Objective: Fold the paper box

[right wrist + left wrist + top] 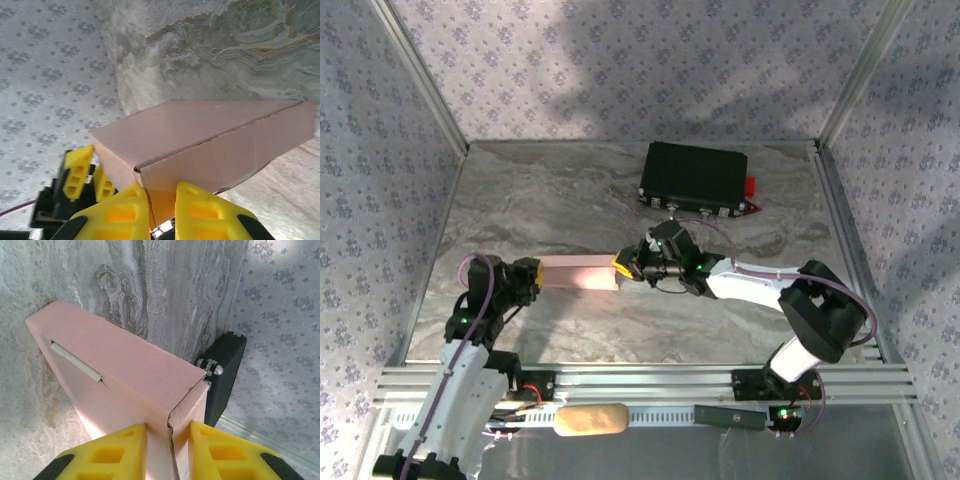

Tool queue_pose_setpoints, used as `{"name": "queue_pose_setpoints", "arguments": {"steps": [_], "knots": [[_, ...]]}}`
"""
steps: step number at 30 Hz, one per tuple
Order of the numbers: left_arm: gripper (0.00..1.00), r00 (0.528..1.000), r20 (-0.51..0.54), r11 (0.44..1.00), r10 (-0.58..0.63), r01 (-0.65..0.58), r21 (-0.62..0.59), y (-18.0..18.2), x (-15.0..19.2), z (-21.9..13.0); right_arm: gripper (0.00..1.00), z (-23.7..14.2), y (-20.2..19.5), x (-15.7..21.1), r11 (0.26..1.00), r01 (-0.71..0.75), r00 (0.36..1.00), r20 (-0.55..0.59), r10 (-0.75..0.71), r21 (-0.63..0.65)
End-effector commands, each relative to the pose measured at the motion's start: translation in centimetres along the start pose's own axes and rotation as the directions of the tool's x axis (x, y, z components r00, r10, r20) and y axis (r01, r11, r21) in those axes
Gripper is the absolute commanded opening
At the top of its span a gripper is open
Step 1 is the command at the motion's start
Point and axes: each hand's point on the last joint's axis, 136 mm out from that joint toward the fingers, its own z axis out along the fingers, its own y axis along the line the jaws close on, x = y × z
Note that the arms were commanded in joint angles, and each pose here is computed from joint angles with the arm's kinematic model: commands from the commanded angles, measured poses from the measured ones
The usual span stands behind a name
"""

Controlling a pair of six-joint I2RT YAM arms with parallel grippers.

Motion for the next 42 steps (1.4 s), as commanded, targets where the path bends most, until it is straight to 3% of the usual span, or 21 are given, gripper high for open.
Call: {"name": "queue_pose_setpoints", "arguments": {"steps": [1, 7, 14, 20, 23, 27, 29, 30, 31, 32, 33, 34, 36, 38, 40, 41, 42], "knots": [[0.30, 0.991, -0.118, 0.992, 0.056, -0.068, -0.103, 3.5, 2.0, 0.0, 0.00, -1.8, -9.0, 0.9, 0.910, 0.072, 0.997, -0.003, -0.078, 0.408], [0.32, 0.967, -0.202, 0.983, 0.156, -0.172, -0.066, 5.0, 3.7, -0.5, 0.00, -3.8, -8.4, 1.8, 0.786, 0.322, 0.935, -0.049, -0.350, 0.528], [0.30, 0.948, -0.271, 0.971, 0.169, -0.207, -0.116, 9.3, 5.8, 0.7, 0.01, -6.9, -13.3, 1.1, 0.643, 0.345, 0.893, -0.029, -0.449, 0.684], [0.31, 0.933, -0.285, 0.950, 0.221, -0.271, -0.152, 10.3, 6.7, 1.2, 0.04, -8.6, -14.8, -0.1, 0.590, 0.334, 0.877, -0.012, -0.481, 0.735], [0.34, 0.919, -0.281, 0.929, 0.277, -0.330, -0.165, 9.4, 6.7, 0.8, 0.11, -9.2, -13.6, -0.2, 0.569, 0.359, 0.850, -0.007, -0.527, 0.740], [0.41, 0.894, -0.225, 0.904, 0.388, -0.417, -0.099, 5.1, 6.4, -0.7, 0.34, -11.1, -11.0, -0.6, 0.555, 0.378, 0.795, 0.047, -0.604, 0.741], [0.48, 0.863, -0.187, 0.866, 0.470, -0.492, -0.090, 2.7, 6.0, -1.3, 0.51, -12.8, -9.7, -1.4, 0.554, 0.372, 0.764, 0.092, -0.638, 0.745], [0.54, 0.835, -0.170, 0.833, 0.523, -0.543, -0.104, 1.6, 5.7, -1.5, 0.85, -13.8, -8.9, -2.0, 0.556, 0.370, 0.742, 0.123, -0.659, 0.745], [0.59, 0.808, -0.165, 0.803, 0.566, -0.585, -0.112, 0.5, 5.6, -1.4, 0.99, -15.1, -8.4, -2.5, 0.555, 0.364, 0.726, 0.146, -0.672, 0.748], [0.64, 0.784, -0.169, 0.778, 0.598, -0.618, -0.112, -0.4, 5.6, -1.1, 0.99, -16.4, -8.0, -3.3, 0.558, 0.344, 0.714, 0.175, -0.678, 0.755], [0.78, 0.750, -0.165, 0.745, 0.640, -0.659, -0.105, -1.8, 5.5, -0.7, 0.99, -18.1, -7.5, -4.2, 0.563, 0.321, 0.691, 0.218, -0.689, 0.762], [1.00, 0.707, -0.155, 0.702, 0.690, -0.706, -0.095, -3.3, 5.3, -0.3, 0.99, -19.8, -6.8, -5.1, 0.562, 0.303, 0.656, 0.259, -0.709, 0.770], [1.00, 0.640, -0.116, 0.628, 0.760, -0.768, -0.125, -5.6, 3.8, 0.1, 0.99, -23.0, -5.5, -6.5, 0.545, 0.273, 0.566, 0.326, -0.757, 0.793], [1.00, 0.619, -0.049, 0.600, 0.784, -0.776, -0.194, -7.4, 0.9, 0.2, 0.99, -27.6, -5.4, -7.9, 0.549, 0.146, 0.481, 0.426, -0.767, 0.823], [1.00, 0.588, 0.091, 0.574, 0.804, -0.726, -0.377, -8.2, -4.1, -1.1, 0.99, -32.0, -6.3, -9.2, 0.546, -0.005, 0.393, 0.504, -0.769, 0.838], [1.00, 0.550, 0.155, 0.552, 0.821, -0.692, -0.466, -8.2, -6.3, -2.0, 0.99, -33.1, -6.7, -9.6, 0.528, -0.033, 0.360, 0.503, -0.786, 0.849], [1.00, 0.483, 0.207, 0.513, 0.851, -0.675, -0.530, -8.2, -8.1, -2.5, 0.99, -33.7, -7.3, -10.3, 0.489, -0.035, 0.331, 0.472, -0.817, 0.872]]}}
